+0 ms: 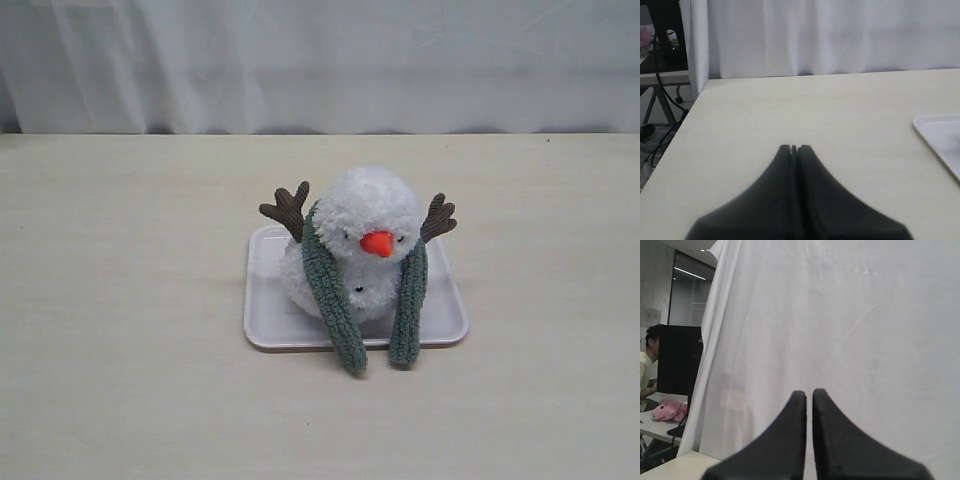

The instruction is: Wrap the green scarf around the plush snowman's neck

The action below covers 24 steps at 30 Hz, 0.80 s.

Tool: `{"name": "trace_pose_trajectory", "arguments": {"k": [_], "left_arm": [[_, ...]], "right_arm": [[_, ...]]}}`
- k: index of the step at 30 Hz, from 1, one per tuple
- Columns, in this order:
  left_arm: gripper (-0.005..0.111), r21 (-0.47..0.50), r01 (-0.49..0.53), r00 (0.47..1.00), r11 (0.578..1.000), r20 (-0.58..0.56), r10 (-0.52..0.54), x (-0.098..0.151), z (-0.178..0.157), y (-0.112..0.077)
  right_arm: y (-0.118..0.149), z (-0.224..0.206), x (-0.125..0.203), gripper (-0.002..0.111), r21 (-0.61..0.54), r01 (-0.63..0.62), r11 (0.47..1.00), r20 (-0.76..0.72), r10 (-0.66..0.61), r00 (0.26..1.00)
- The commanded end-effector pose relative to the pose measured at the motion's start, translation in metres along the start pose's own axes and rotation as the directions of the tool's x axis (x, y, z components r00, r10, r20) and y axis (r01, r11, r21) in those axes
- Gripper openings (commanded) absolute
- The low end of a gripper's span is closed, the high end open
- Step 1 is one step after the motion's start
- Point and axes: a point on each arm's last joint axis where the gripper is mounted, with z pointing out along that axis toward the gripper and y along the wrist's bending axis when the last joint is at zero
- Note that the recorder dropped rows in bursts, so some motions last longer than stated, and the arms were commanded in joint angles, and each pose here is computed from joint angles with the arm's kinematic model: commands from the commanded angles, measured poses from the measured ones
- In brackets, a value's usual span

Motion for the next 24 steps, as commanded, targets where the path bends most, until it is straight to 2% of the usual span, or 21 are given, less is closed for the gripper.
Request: {"name": "trace_pose_trajectory", "arguments": {"k": [1,16,21,24], "left_arm": [[0.0,-0.005,0.007,1.0,1.0,0.009,-0.007,0.0,0.0,0.0],[0.0,-0.005,0.007,1.0,1.0,0.009,-0.007,0.0,0.0,0.0],[0.0,-0.005,0.007,1.0,1.0,0.009,-0.007,0.0,0.0,0.0],[0.0,-0.005,0.007,1.0,1.0,0.009,-0.007,0.0,0.0,0.0]], "right_arm": [[0.0,-0.001,0.0,0.004,0.004,0.008,1.0,-0.003,-0.008,1.0],[-0.002,0.006,0.012,0.004,0.012,0.011,1.0,-0.05,-0.01,0.999],[-0.011,0.006,0.015,0.004,0.099,0.129,0.987,-0.089,-0.12,0.989],[-0.018,0.004,0.016,0.004,0.164,0.223,0.961,-0.128,-0.204,0.971]]}}
